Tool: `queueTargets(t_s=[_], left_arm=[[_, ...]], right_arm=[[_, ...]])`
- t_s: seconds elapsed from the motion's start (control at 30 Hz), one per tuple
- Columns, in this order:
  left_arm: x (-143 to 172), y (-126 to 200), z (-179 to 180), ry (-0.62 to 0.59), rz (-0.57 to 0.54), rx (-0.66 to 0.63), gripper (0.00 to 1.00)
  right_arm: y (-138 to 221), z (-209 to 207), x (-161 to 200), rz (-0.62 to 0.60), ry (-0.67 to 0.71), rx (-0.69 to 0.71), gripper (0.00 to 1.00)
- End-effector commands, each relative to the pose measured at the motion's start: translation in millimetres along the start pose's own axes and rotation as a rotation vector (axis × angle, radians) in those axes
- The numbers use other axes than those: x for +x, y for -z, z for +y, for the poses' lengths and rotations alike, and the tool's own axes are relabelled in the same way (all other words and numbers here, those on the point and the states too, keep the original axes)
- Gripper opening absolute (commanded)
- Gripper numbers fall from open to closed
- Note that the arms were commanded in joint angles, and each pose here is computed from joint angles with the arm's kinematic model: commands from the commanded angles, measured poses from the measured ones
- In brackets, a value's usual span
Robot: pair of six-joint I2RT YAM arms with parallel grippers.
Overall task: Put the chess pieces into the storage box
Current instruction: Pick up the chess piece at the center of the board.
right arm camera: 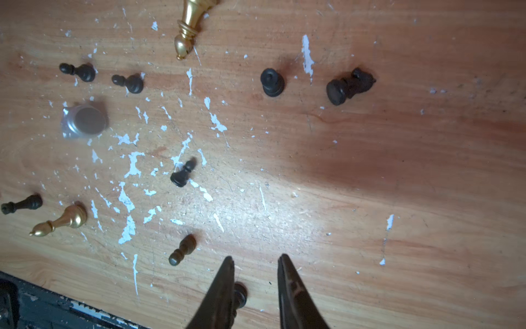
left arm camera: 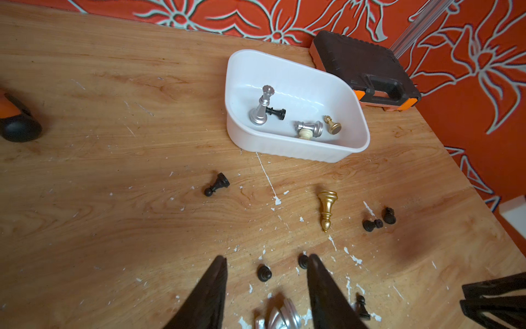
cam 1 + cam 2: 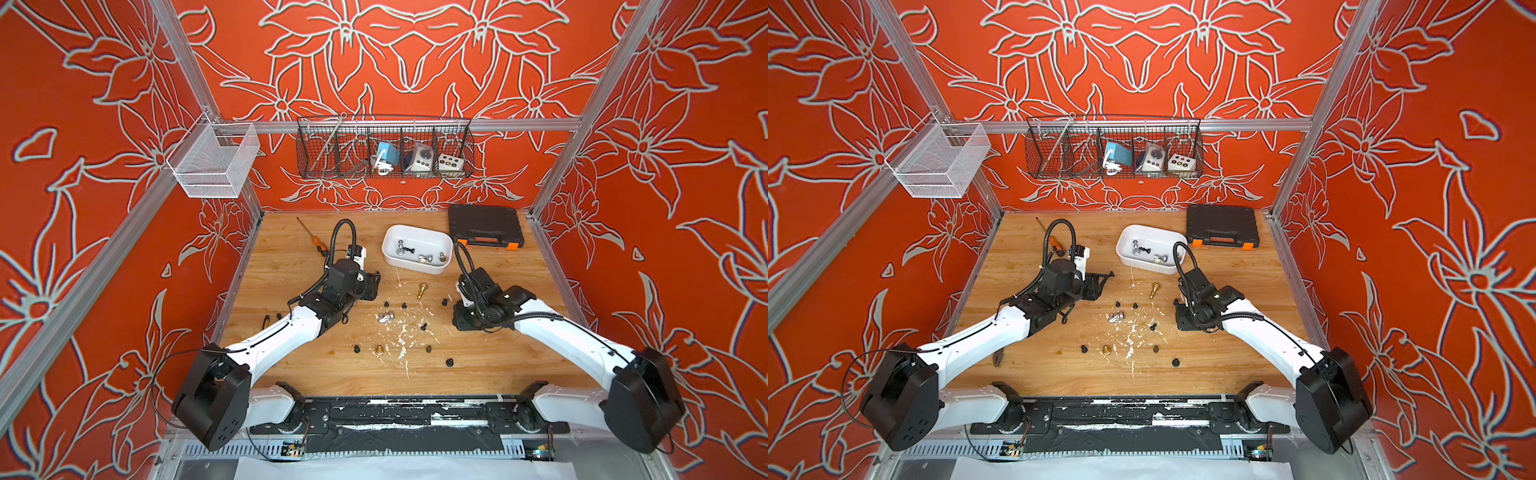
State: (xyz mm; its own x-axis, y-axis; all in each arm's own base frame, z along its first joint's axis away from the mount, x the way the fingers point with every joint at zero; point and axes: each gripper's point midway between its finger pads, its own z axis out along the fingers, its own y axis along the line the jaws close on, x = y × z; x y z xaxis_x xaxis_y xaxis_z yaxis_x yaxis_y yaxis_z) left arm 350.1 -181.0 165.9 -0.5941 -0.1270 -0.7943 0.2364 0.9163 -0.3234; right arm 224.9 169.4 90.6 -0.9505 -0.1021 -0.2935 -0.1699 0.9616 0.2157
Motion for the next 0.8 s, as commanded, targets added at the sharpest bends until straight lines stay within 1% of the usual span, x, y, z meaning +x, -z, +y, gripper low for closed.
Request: queueTargets(t_s=[0.0,0.4,0.77], left_arm=[[0,6,4,0.015,-0.005,-0.006,0.47],[12,8,9,0.008,0.025,0.009,0.47],[11,13,14,-0.004,0.026,0.008,0.47]], right_arm=[[-2,10,-12,-0.034,-0.030,0.030,0.30],[-28,48,-14,0.001,0.006,0.071,0.33],[-55,70,-18,0.032,0.022,0.089,0.33]])
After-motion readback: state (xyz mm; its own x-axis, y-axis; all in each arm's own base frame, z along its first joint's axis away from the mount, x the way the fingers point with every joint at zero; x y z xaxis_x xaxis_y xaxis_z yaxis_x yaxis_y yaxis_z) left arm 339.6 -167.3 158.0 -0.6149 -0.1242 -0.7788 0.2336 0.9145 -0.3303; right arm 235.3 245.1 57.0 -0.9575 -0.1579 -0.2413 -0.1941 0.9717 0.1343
